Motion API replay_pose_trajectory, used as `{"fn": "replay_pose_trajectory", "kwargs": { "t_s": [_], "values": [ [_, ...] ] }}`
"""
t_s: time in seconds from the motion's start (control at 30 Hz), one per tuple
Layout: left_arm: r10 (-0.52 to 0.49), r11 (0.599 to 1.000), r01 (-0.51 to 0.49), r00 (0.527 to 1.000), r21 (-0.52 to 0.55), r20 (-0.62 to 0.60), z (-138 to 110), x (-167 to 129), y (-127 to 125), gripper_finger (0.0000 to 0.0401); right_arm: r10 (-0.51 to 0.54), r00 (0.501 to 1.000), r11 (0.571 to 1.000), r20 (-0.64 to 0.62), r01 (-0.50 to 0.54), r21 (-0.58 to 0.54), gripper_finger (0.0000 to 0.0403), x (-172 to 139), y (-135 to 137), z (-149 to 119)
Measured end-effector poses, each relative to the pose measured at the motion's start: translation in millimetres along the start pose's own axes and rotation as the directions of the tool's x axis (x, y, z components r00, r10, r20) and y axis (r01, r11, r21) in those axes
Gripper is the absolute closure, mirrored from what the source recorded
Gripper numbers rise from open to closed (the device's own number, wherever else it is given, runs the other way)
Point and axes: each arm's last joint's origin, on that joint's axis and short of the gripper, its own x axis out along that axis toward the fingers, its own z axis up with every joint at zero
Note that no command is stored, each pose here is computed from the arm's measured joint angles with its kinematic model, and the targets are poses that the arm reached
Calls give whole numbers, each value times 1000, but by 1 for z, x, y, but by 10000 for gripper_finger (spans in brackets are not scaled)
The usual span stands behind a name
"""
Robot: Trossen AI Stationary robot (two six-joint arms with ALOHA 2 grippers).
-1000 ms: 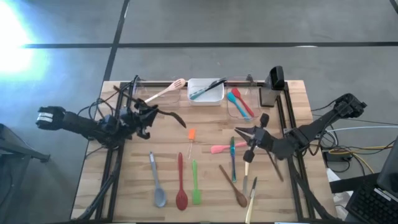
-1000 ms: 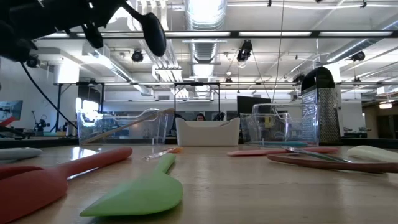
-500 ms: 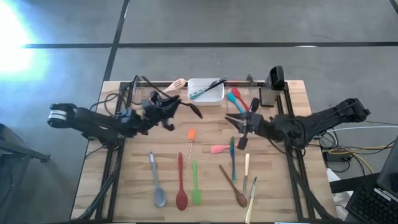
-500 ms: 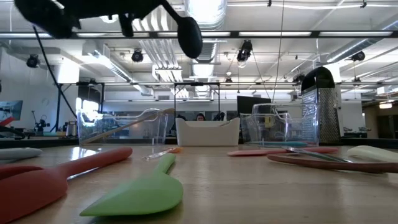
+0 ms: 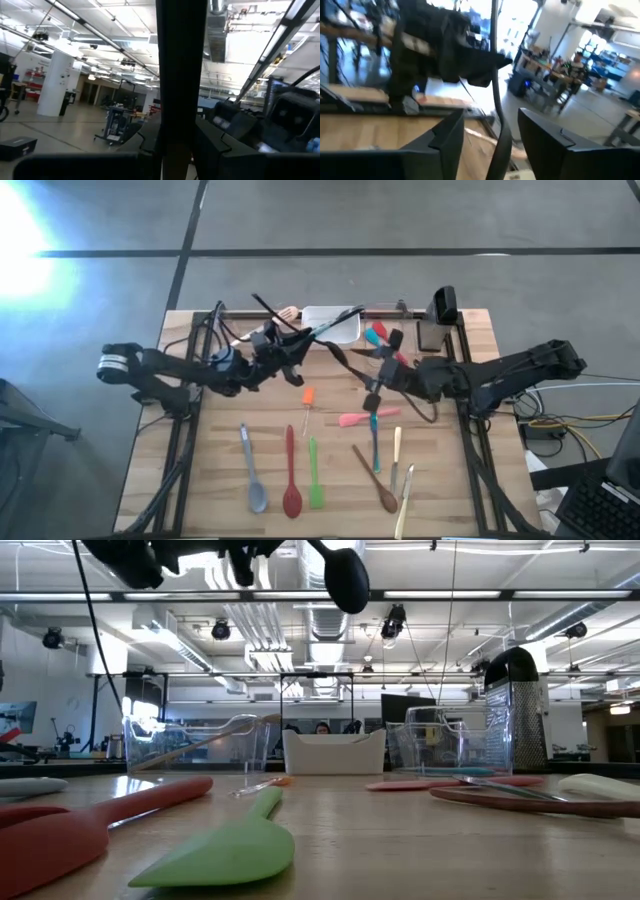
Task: Pick & Place Kitchen Items
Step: Put the black serving spoon into the left transparent bin
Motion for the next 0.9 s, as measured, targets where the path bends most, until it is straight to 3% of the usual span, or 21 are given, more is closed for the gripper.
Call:
{"fn": "replay_pose_trajectory", "kwargs": {
  "t_s": [0.2,0.57,0.73,0.9],
  "values": [
    [-34,999,34,999,-8,-16,2,9,-5,327,-41,993,999,-112,39,-17,200,29,-5,3],
    [-48,999,48,998,-3,-33,3,12,-6,327,-76,964,995,-256,56,-85,205,81,-2,12],
    [-55,998,55,997,1,-48,4,11,-6,327,-137,937,988,-321,104,-118,252,90,-3,12],
    [-55,998,55,997,3,-51,4,11,-6,327,-153,926,985,-345,116,-126,356,87,-6,16]
  ]
}}
